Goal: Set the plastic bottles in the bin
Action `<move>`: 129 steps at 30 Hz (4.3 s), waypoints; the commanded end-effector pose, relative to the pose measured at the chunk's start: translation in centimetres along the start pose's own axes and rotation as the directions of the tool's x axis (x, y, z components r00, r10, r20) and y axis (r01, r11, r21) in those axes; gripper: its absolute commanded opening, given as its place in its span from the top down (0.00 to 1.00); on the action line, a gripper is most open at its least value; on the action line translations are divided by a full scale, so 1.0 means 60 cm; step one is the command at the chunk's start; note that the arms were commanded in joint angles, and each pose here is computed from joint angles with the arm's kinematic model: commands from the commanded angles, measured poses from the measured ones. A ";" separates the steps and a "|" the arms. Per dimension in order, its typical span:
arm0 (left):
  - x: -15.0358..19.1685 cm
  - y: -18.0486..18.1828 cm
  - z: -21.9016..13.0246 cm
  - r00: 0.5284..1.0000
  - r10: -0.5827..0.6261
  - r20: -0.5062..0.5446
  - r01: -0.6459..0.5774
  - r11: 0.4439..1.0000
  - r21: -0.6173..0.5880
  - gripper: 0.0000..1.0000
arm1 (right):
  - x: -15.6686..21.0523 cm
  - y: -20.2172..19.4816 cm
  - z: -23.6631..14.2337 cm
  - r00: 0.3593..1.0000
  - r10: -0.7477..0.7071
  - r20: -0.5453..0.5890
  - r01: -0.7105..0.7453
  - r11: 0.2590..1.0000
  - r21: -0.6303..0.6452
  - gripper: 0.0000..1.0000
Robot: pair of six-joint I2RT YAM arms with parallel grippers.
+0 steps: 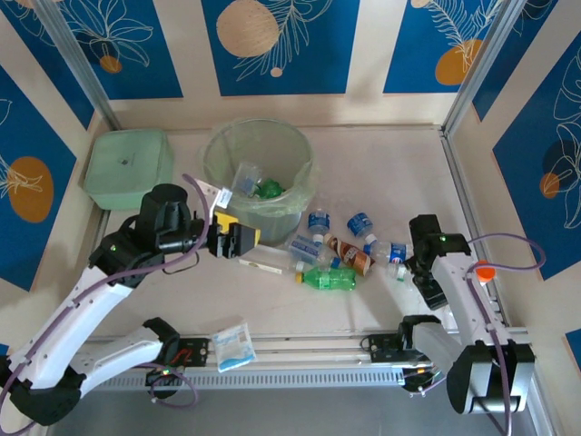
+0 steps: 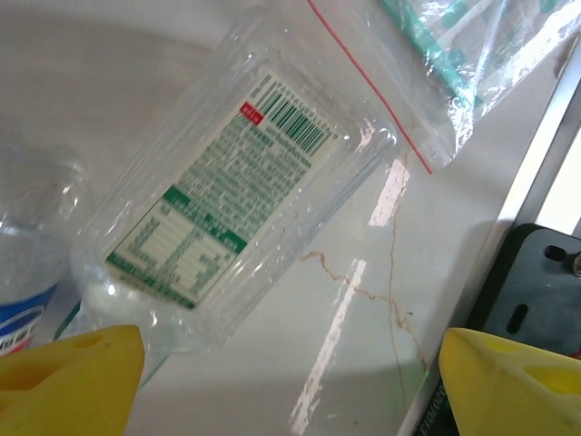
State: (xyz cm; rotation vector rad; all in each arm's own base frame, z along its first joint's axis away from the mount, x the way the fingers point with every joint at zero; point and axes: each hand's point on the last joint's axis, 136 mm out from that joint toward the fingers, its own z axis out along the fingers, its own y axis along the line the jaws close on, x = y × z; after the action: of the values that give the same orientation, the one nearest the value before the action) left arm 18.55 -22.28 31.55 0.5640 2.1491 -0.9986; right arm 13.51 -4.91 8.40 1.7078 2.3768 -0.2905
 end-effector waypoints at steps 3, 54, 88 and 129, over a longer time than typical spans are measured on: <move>0.005 -0.016 0.005 1.000 0.003 -0.004 -0.003 0.999 0.038 0.15 | -0.018 0.044 0.019 1.000 0.016 -0.002 -0.016 0.997 -0.079 0.14; 0.021 0.028 0.005 1.000 -0.003 -0.005 0.002 0.992 -0.126 0.16 | -0.002 0.193 -0.270 0.929 -0.319 0.189 0.370 0.764 -0.529 0.42; 0.046 0.075 -0.039 1.000 0.001 0.013 0.003 0.957 -0.292 0.18 | 0.340 0.546 -0.668 0.466 -0.536 0.704 0.759 -0.167 -0.629 0.39; 0.104 0.030 0.004 0.994 0.054 -0.096 -0.066 0.989 -0.134 0.18 | 0.137 0.304 -0.525 0.699 -0.461 0.547 0.694 0.252 -0.675 0.21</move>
State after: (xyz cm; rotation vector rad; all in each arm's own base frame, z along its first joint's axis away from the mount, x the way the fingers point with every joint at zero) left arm 16.40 -19.26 26.21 0.5489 2.2633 -0.7417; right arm 27.15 20.53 39.86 0.0341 2.0940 0.6023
